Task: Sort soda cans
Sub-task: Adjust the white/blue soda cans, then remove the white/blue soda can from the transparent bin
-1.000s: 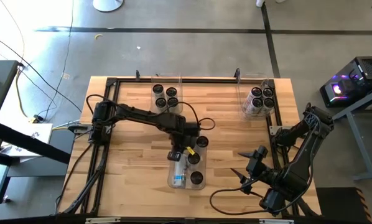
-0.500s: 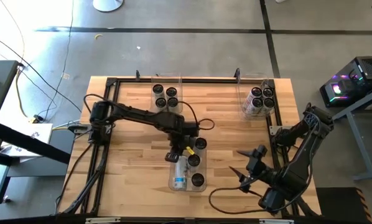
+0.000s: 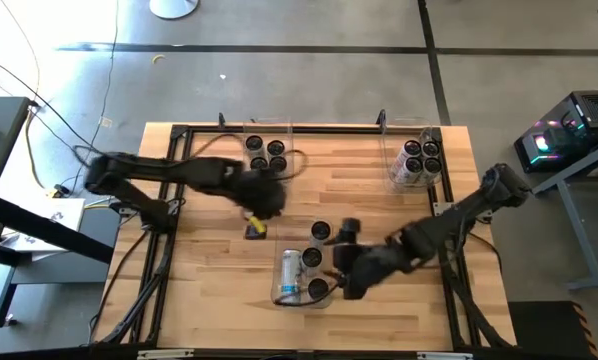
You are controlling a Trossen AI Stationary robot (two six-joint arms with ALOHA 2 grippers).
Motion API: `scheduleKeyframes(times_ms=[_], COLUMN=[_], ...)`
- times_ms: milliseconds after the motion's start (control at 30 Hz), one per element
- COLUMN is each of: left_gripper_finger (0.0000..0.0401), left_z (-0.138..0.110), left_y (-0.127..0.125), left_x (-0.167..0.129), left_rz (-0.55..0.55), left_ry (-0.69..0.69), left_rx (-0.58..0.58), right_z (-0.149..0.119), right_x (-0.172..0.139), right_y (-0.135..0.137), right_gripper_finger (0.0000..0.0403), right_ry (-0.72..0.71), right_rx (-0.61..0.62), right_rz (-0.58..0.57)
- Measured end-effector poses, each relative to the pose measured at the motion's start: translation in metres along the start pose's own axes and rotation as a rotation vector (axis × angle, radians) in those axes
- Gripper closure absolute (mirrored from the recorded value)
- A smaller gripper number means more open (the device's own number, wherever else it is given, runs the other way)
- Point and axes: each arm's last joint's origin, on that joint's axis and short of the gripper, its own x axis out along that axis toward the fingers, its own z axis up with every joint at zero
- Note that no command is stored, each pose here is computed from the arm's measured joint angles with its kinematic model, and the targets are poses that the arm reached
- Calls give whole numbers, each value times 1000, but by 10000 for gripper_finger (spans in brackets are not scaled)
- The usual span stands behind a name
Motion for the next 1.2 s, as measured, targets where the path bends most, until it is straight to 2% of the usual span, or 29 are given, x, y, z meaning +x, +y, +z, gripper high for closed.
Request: scheduleKeyframes(times_ms=[133,200,333,533,700,867,1200], left_gripper_finger=[401,401,401,401,401,401,401], left_z=[-37,-58,-97,-135,-149,-151,-151], left_y=[-7,-11,-19,-29,-30,-32,-32], left_x=[-16,-18,-17,-3,9,14,14], left_rz=[92,125,159,147,162,149,161], left_ry=[-134,-192,-298,-430,-479,-495,-502], left_rx=[-83,-131,-225,-314,-360,-369,-365], right_z=[10,11,10,7,1,-4,-5], right_x=[16,24,38,48,64,78,83], right_y=[-28,-47,-80,-102,-106,-107,-106], right_gripper_finger=[93,93,93,93,93,93,93], right_ry=[20,51,114,165,216,265,270], right_rx=[-119,-106,-78,-79,-76,-67,-90], right_rz=[91,118,90,123,117,142,161])
